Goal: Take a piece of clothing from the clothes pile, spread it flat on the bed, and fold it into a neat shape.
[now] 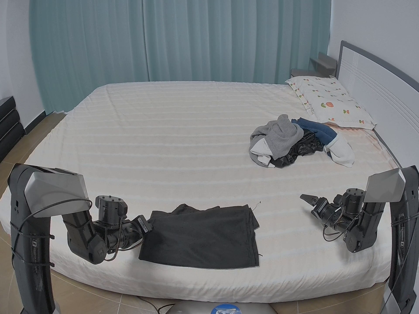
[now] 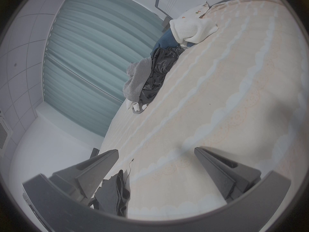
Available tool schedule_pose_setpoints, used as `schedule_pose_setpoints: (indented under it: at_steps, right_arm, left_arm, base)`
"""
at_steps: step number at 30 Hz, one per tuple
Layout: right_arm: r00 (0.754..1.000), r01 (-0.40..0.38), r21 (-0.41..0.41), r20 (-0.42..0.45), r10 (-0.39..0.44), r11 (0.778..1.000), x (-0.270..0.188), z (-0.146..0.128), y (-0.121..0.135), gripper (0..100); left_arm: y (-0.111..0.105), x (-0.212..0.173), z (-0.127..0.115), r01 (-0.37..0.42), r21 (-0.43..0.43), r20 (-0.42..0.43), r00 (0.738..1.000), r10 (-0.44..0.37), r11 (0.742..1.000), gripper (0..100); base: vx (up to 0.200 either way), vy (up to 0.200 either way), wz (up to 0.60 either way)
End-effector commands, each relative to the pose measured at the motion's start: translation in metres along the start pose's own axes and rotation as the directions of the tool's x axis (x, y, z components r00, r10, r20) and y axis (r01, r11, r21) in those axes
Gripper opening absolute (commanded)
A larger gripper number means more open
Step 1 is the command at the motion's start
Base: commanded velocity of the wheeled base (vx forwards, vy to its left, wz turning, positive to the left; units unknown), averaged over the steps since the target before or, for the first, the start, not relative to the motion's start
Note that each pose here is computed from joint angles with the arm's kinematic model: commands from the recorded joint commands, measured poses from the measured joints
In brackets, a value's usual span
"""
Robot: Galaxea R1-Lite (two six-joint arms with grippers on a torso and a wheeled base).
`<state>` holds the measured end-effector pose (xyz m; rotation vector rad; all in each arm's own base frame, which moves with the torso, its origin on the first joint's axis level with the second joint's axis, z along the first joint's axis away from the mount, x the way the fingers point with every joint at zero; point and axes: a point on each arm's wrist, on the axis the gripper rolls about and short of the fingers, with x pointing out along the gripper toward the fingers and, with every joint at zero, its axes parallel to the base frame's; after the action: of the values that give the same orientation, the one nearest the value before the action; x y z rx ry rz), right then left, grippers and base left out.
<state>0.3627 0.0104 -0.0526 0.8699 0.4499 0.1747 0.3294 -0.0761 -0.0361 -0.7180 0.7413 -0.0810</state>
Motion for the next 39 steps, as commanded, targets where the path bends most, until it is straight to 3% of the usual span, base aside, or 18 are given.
schedule_pose_setpoints:
  at_steps: [1,6,7,30,31,39]
  right_arm:
    - [1.000,-0.002,-0.001,-0.003,0.002,1.000,0.000,-0.001,0.001,100]
    - [1.000,-0.002,-0.002,-0.003,0.002,1.000,0.000,-0.001,0.001,100]
    - [1.000,-0.002,-0.002,-0.003,0.002,1.000,0.000,-0.001,0.001,100]
    - [1.000,-0.003,-0.003,0.010,0.003,1.000,0.000,0.003,0.000,100]
    - [1.000,-0.003,-0.003,0.010,0.003,1.000,0.000,0.003,0.000,100]
    - [1.000,-0.001,-0.003,0.008,0.001,1.000,0.000,0.003,-0.001,100]
  left_arm:
    - [0.000,-0.001,-0.001,0.000,0.004,-0.003,1.000,0.000,1.000,0]
    - [-0.001,0.000,-0.001,0.004,0.006,-0.002,1.000,-0.004,1.000,0]
    - [-0.001,0.000,-0.002,0.004,0.009,-0.003,1.000,-0.004,1.000,100]
    - [-0.003,0.010,-0.007,0.030,0.086,0.004,1.000,-0.031,0.996,100]
    - [-0.003,0.010,-0.007,0.030,0.087,0.004,1.000,-0.031,0.996,0]
    - [-0.003,0.011,-0.006,0.031,0.088,0.007,0.999,-0.032,0.996,0]
  base:
    - [0.000,0.000,0.00]
    - [0.000,0.000,0.00]
    - [0.000,0.000,0.00]
    - [0.000,0.000,0.00]
    - [0.000,0.000,0.00]
    - [0.000,0.000,0.00]
